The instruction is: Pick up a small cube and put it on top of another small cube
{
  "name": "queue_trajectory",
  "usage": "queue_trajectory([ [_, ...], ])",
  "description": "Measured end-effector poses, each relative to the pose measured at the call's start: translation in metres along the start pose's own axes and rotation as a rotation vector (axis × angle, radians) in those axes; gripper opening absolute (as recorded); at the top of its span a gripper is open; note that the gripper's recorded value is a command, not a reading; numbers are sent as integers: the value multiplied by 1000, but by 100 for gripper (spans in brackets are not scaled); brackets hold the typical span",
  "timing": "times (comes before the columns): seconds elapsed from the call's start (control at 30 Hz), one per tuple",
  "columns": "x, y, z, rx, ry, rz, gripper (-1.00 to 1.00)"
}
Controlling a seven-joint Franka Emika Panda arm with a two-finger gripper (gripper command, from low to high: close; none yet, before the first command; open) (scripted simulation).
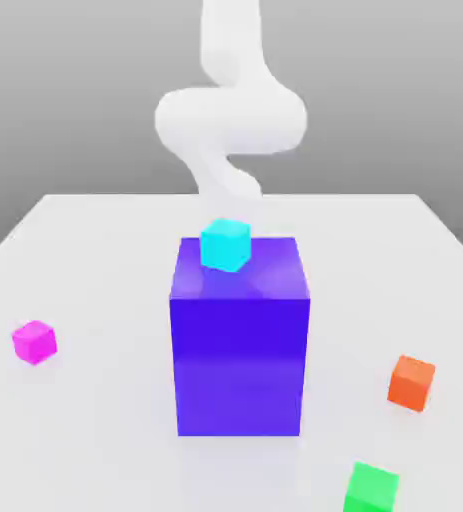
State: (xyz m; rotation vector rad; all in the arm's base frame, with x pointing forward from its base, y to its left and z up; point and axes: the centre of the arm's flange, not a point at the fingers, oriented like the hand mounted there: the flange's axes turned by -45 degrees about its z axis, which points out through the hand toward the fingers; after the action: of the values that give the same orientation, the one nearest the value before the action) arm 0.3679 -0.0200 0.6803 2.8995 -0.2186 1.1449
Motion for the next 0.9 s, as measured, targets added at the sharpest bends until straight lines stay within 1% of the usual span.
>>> queue_trajectory([
  [0.23,-26,72,100,-189,-120,319,0],
  [0.43,-71,145,167,-335,-205,600,0],
  [0.67,-150,229,221,-487,-288,942,0],
  [0.9,-248,296,252,-618,-356,1297,0],
])
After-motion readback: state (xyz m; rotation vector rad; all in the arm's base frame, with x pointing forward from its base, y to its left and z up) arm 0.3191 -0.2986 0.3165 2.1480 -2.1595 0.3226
